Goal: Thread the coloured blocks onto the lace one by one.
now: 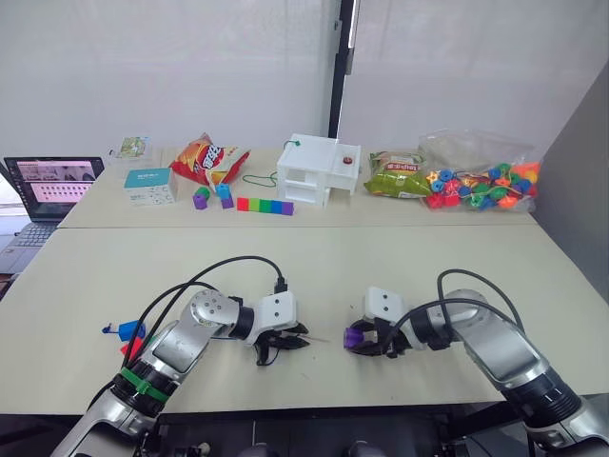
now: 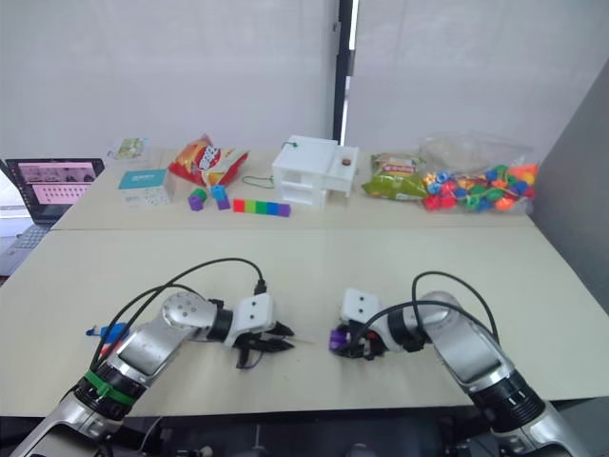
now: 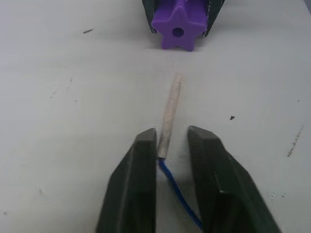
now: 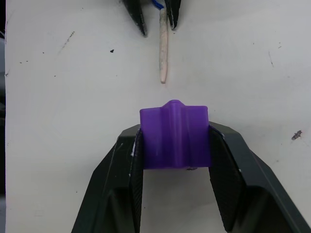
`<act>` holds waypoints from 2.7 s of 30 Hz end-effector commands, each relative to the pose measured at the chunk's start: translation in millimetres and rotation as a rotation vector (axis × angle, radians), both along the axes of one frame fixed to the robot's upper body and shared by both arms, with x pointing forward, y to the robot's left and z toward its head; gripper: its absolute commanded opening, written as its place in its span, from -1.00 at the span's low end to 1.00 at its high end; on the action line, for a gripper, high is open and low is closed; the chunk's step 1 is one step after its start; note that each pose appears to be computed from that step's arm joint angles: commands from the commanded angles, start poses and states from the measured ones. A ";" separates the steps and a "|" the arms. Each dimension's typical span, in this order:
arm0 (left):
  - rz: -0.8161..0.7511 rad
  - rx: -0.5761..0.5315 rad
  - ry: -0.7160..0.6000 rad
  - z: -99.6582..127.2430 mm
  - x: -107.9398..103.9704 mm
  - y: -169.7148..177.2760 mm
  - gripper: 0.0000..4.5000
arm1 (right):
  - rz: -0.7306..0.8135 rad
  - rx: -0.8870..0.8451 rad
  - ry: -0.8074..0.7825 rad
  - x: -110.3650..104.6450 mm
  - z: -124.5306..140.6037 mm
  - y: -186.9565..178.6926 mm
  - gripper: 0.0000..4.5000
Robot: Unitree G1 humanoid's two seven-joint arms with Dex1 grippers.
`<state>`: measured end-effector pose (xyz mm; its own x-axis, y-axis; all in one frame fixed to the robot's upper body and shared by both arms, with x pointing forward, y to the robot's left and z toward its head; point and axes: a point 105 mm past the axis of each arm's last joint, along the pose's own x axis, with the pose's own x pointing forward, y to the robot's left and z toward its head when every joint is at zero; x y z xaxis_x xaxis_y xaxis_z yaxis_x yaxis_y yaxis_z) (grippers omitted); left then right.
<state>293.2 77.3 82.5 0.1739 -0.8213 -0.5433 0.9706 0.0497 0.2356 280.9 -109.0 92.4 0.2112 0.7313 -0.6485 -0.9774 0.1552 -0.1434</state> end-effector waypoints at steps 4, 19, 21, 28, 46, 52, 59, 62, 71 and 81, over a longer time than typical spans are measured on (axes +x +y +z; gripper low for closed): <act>0.032 -0.009 0.033 -5.2 1.0 3.1 -0.99 | 0.015 -0.011 0.056 -8.3 -11.6 2.6 -0.39; 0.046 0.008 0.142 39.5 -18.2 -46.3 -0.99 | 0.088 -0.024 0.026 -9.1 -8.4 6.8 -0.39; 0.041 0.046 0.138 35.1 -20.4 -44.9 -0.99 | 0.089 -0.023 0.027 -8.6 -8.4 7.2 -0.39; 0.073 0.148 0.121 19.7 -15.1 -30.0 -0.99 | 0.105 -0.031 0.030 -8.8 -9.4 6.0 -0.39; 0.058 0.168 0.128 15.6 -17.0 -33.5 -0.99 | 0.165 -0.050 0.016 -9.0 -7.8 7.6 -0.39; 0.057 0.173 0.118 15.2 -14.9 -36.9 -0.99 | 0.179 -0.044 0.018 -11.5 -5.9 9.6 -0.39; 0.032 0.180 0.117 13.1 -17.1 -42.3 -0.99 | 0.192 -0.040 0.019 -13.8 -6.5 14.5 -0.39; 0.031 0.177 0.111 13.9 -15.5 -45.3 -0.99 | 0.194 -0.037 0.019 -14.1 -6.0 16.2 -0.39; 0.017 0.066 0.094 31.0 -12.9 -67.7 -0.99 | 0.187 -0.038 0.019 -14.8 -7.4 16.2 -0.39; 0.013 -0.037 0.110 22.7 -17.0 -85.9 -0.99 | 0.159 -0.019 0.023 -14.0 -6.3 15.4 -0.39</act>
<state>279.0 5.1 95.3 0.1304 -0.8010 -0.5842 0.9915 0.1041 0.0786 278.5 -105.7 93.9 0.1389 0.7254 -0.6742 -0.9861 0.0384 -0.1618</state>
